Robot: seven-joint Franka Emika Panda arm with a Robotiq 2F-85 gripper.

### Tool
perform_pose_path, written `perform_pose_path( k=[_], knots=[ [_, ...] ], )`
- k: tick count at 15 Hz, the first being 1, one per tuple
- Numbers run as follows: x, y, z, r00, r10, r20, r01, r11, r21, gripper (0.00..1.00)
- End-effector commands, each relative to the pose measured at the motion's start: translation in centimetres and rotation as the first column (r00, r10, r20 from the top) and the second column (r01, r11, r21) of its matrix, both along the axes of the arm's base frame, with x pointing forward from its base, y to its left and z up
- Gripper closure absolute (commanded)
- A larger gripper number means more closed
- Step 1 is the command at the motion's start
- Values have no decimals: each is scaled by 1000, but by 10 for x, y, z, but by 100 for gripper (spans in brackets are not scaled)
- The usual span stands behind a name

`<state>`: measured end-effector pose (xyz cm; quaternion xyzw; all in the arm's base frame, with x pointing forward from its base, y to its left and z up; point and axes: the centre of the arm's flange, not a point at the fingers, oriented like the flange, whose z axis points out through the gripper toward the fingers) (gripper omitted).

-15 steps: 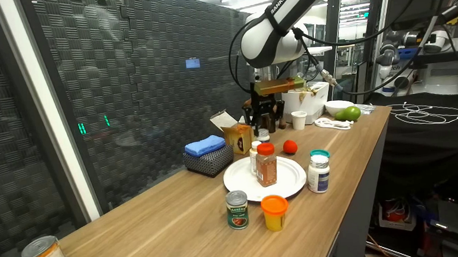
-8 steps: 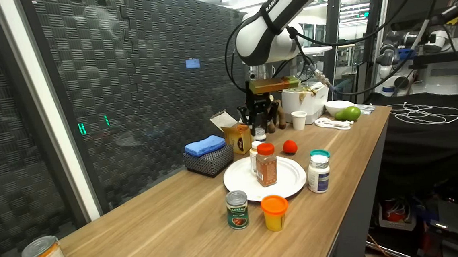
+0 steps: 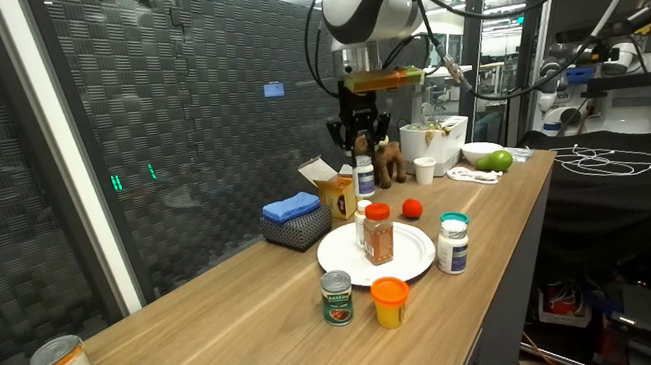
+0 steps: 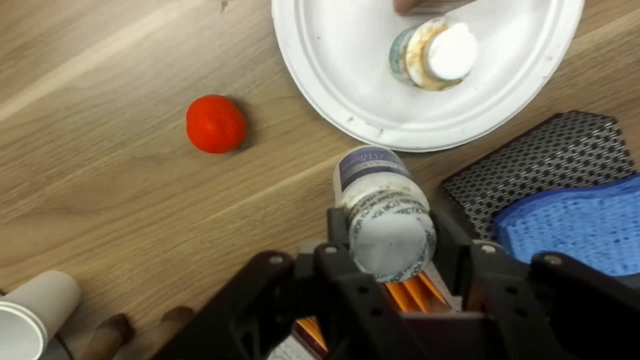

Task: Put the bottles and orange plushie surrounding the white plate on the white plate

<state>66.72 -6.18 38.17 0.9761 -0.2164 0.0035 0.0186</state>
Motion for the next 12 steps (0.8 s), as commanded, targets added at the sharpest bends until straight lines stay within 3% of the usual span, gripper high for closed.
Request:
perform_pose_path(
  k=[1, 4, 7, 12],
  knots=[
    [-9, 61, 54, 994, 102, 25, -100, 993, -69, 81],
    [-13, 113, 61, 973, 228, 27, -224, 970, -91, 81],
    [-15, 150, 44, 948, 319, 11, -317, 945, -82, 81],
    [-14, 163, -2, 922, 381, -61, -386, 918, -94, 81]
  ],
)
